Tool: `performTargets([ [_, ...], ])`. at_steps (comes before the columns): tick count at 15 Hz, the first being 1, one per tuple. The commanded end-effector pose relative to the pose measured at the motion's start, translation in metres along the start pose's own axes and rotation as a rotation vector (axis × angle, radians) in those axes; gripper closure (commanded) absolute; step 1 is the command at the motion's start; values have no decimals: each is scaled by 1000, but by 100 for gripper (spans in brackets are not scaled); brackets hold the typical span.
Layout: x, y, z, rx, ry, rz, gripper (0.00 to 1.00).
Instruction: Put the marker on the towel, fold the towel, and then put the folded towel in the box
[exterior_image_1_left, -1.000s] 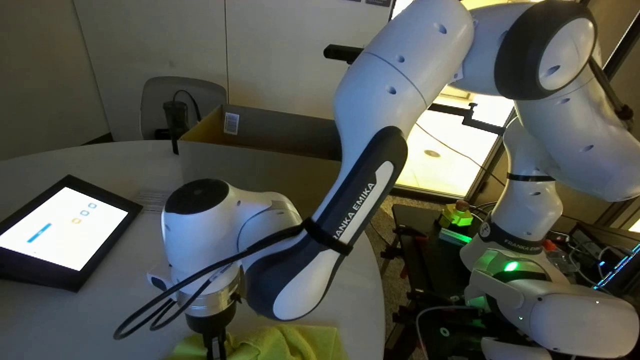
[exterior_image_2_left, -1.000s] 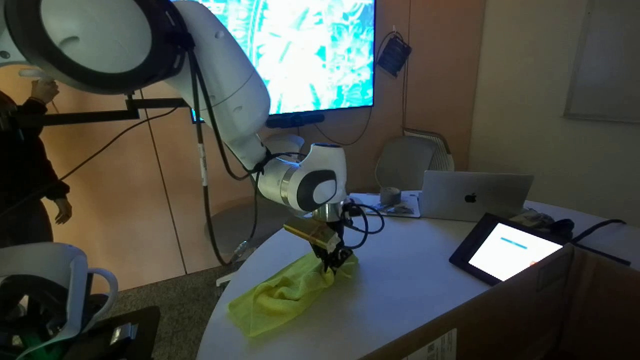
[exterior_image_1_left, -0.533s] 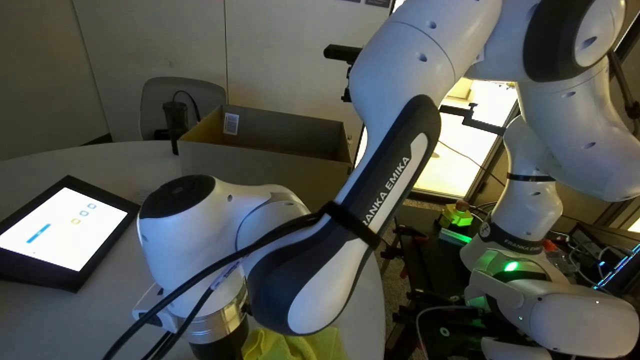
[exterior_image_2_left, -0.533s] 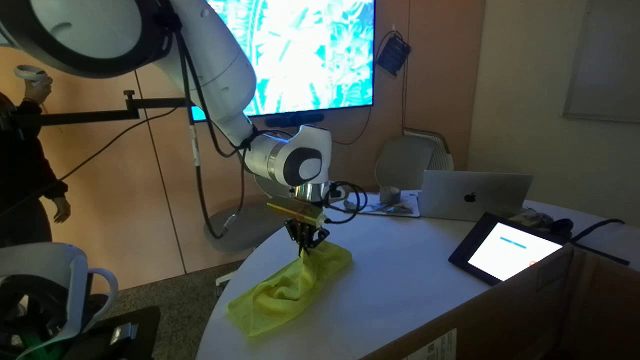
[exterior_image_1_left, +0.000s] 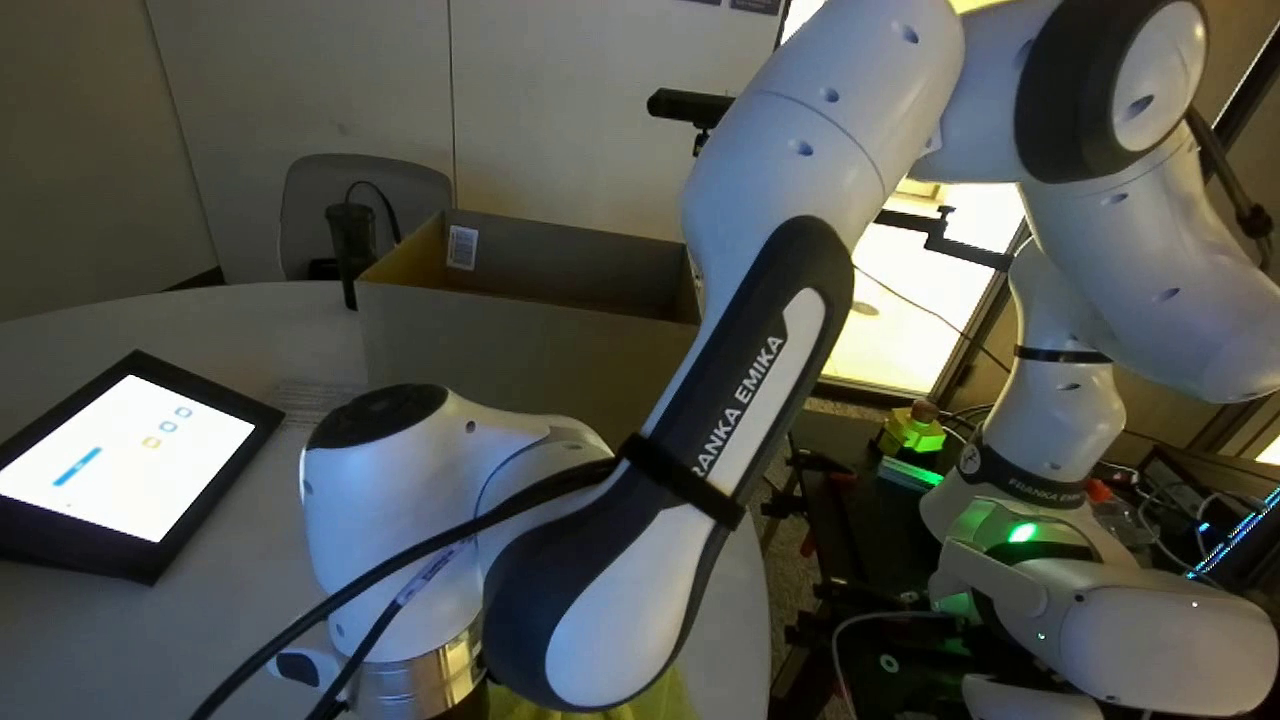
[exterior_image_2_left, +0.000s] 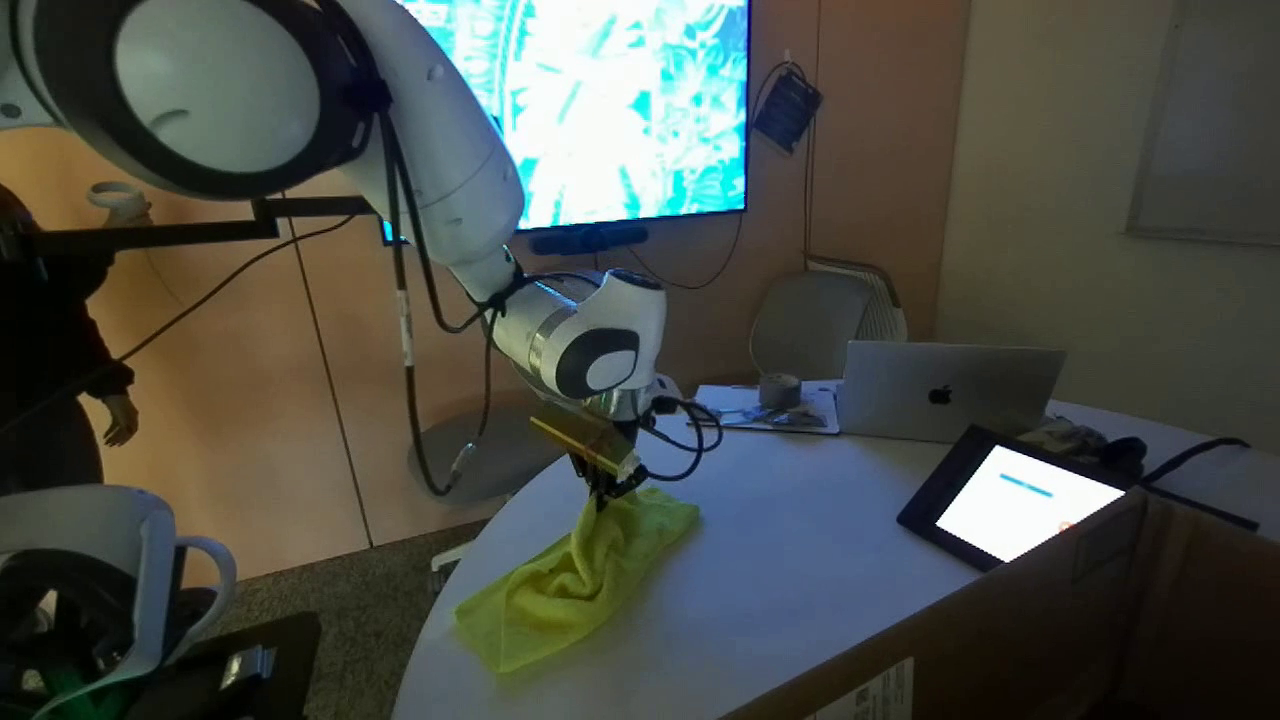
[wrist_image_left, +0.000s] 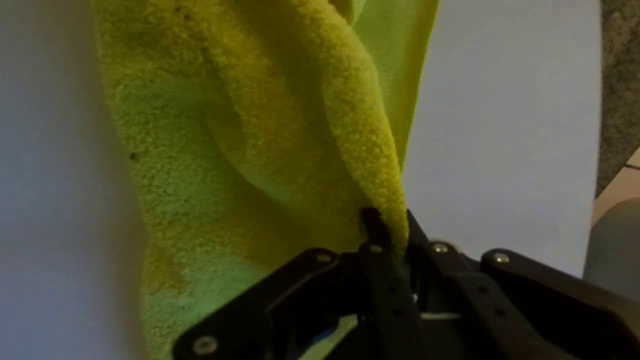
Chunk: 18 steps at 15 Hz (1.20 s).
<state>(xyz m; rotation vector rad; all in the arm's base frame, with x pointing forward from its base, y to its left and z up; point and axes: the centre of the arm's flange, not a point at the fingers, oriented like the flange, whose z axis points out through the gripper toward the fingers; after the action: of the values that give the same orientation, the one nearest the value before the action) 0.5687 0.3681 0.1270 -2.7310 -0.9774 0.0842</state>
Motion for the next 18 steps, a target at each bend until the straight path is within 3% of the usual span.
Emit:
performTargets([
  [1, 17, 26, 30, 6, 87, 137, 88],
  [7, 22, 58, 53, -42, 131, 290, 88],
  [12, 22, 101, 30, -142, 165, 372, 87],
  [18, 1, 176, -5, -310, 186, 477, 87],
])
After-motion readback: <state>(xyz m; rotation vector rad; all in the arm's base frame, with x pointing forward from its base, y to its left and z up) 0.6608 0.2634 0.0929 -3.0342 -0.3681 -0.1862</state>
